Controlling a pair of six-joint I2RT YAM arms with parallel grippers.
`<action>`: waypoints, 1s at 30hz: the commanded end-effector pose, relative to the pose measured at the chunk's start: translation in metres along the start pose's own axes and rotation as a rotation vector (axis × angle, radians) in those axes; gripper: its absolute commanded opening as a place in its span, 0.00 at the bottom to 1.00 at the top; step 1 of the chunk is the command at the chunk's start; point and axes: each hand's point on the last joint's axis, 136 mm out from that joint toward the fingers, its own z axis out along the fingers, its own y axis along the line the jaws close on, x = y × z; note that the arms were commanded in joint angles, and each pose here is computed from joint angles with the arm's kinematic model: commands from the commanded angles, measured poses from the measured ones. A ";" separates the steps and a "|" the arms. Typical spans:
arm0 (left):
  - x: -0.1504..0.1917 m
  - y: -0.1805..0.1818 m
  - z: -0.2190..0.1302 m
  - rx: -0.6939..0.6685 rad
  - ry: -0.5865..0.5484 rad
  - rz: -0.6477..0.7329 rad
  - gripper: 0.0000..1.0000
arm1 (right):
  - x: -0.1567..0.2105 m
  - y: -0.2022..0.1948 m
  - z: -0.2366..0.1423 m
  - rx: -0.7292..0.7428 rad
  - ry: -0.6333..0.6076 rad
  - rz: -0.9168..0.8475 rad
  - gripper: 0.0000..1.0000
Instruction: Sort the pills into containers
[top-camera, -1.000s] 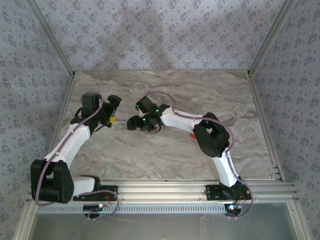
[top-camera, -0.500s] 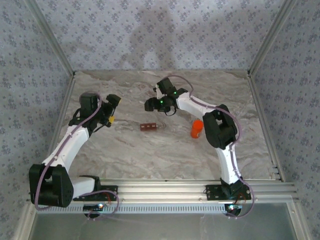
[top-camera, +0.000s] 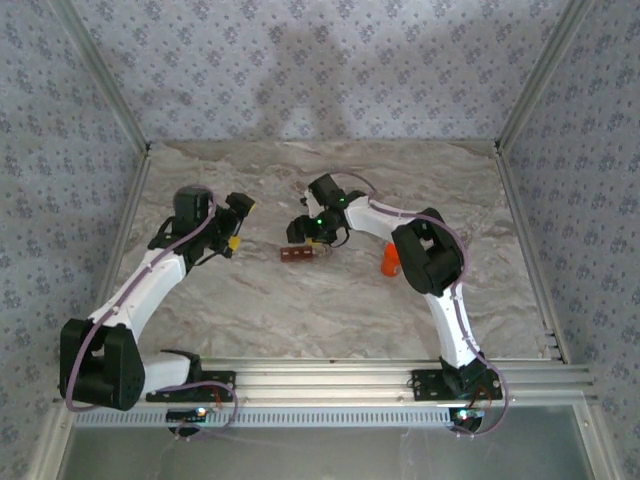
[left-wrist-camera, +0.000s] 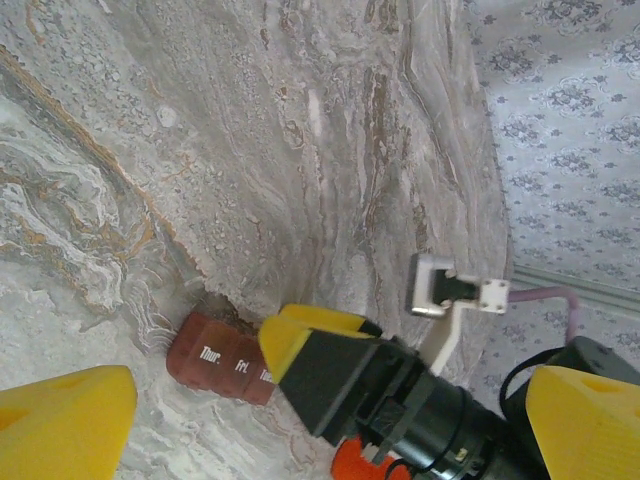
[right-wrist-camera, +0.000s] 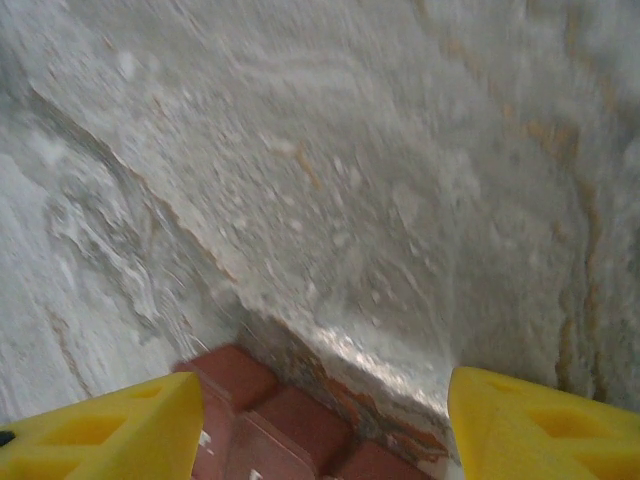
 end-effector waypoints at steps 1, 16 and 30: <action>-0.001 0.000 0.001 0.004 -0.012 -0.008 1.00 | 0.006 0.019 -0.015 -0.052 -0.001 -0.027 0.66; -0.001 0.001 0.008 0.013 -0.004 -0.013 1.00 | 0.060 0.055 -0.028 -0.092 0.041 -0.076 0.64; -0.005 0.000 0.009 0.026 -0.004 -0.018 1.00 | 0.071 0.026 -0.051 0.292 0.021 -0.161 0.75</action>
